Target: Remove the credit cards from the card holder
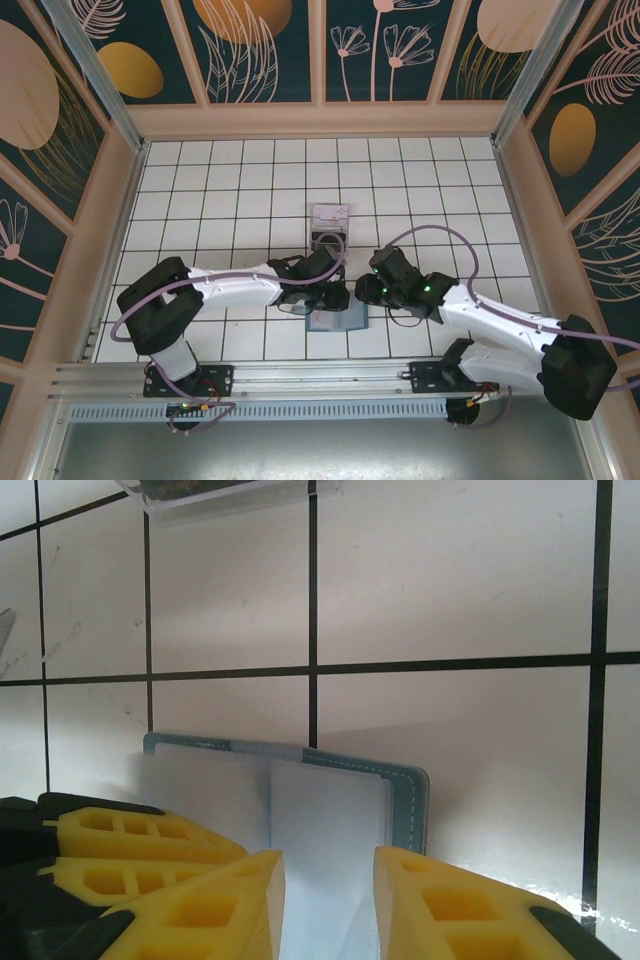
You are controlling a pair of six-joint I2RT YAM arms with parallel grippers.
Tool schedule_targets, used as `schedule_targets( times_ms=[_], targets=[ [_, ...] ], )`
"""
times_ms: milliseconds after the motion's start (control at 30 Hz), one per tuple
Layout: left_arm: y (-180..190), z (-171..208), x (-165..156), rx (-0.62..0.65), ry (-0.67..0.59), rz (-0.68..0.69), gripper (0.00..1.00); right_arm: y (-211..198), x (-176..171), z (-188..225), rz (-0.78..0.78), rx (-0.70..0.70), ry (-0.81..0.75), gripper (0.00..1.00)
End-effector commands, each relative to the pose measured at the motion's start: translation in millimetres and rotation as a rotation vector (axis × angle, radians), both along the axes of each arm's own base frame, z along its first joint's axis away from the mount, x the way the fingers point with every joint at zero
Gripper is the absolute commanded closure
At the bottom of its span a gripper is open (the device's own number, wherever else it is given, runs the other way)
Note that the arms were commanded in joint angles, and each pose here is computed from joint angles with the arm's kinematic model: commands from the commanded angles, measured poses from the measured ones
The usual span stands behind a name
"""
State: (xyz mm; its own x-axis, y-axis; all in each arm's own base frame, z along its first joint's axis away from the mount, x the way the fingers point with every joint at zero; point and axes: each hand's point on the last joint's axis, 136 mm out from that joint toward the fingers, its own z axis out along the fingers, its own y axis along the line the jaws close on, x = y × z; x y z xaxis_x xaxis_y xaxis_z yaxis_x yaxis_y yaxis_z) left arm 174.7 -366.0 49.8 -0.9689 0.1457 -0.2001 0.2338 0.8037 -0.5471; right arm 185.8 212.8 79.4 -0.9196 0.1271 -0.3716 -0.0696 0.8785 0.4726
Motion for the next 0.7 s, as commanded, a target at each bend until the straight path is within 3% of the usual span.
schedule_targets(
  times_ms=[0, 233, 400, 667],
  targets=[
    [-11, 4, -1, -0.030, 0.001, -0.020, 0.84, 7, -2, -2, -0.002, 0.065, 0.020, 0.69],
    [-3, 2, 0, -0.009, -0.012, 0.003, 0.85, 17, -6, -9, 0.018, 0.121, 0.059, 0.68],
    [27, 13, 8, 0.049, -0.085, 0.086, 0.88, 25, -9, -6, 0.051, 0.139, 0.071, 0.68],
    [90, 6, 8, 0.070, -0.084, 0.234, 0.88, 44, -11, -5, 0.104, -0.063, 0.071, 0.70]
  ],
)
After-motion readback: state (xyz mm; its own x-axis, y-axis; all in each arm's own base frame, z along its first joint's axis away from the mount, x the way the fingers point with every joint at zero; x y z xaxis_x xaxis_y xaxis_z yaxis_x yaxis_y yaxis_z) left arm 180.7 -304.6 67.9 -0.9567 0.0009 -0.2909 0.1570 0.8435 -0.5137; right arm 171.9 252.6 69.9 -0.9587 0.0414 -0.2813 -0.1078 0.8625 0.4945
